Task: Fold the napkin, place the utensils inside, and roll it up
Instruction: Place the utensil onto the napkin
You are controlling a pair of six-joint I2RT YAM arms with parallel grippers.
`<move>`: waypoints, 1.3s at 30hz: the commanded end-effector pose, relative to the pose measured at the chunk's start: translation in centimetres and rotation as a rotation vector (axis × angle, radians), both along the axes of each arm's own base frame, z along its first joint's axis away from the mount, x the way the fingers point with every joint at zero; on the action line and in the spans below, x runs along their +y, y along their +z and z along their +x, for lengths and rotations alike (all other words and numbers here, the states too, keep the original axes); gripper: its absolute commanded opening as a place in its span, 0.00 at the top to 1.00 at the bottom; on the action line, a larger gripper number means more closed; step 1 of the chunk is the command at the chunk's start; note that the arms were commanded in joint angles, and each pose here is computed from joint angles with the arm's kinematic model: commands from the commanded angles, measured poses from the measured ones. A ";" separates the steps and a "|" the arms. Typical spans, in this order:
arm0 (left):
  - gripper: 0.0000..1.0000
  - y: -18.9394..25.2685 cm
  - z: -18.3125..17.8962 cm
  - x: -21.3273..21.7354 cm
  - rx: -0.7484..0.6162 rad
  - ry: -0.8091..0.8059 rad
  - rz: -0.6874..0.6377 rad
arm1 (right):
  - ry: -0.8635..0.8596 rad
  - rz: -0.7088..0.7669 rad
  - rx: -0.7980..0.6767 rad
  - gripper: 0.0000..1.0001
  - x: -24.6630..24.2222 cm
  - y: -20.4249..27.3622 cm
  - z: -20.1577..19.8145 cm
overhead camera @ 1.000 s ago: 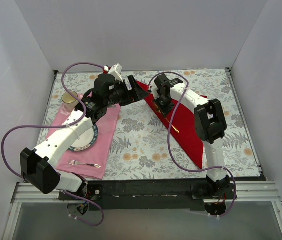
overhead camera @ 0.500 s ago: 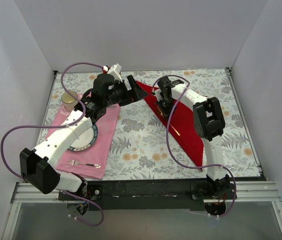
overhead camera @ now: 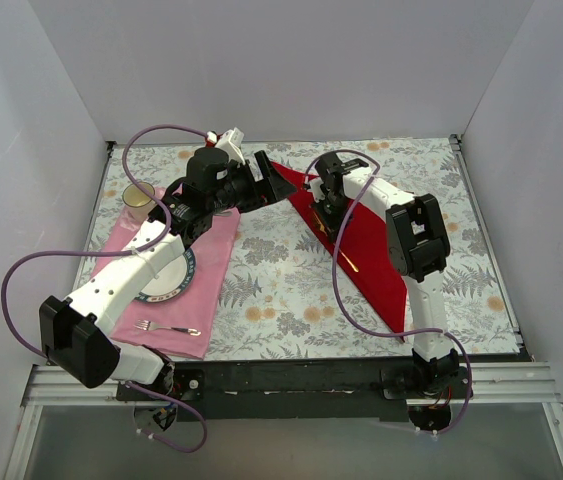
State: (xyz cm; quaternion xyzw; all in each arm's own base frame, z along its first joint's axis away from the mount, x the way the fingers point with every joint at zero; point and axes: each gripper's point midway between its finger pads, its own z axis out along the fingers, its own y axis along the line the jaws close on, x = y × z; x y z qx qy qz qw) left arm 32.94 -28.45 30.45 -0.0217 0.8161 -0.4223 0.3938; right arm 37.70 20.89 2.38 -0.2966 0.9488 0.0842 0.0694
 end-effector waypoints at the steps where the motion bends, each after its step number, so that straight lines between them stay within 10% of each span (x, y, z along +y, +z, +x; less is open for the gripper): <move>1: 0.19 0.5 -0.3 0.3 -0.015 -0.005 -0.008 | -0.011 0.011 -0.006 0.98 0.2 0.7 0.3; 19: 0.17 -0.4 0.1 0.5 0.005 -0.004 -0.005 | -0.037 0.005 -0.023 0.69 0.1 2.3 0.8; 29: 0.19 -2.4 3.6 1.0 0.010 0.020 -0.020 | -0.153 0.084 -0.277 0.51 -1.5 13.7 3.6; 39: 0.40 -13.6 12.3 -0.2 0.036 0.140 0.136 | -0.249 0.273 -0.507 0.45 -5.1 18.5 -4.8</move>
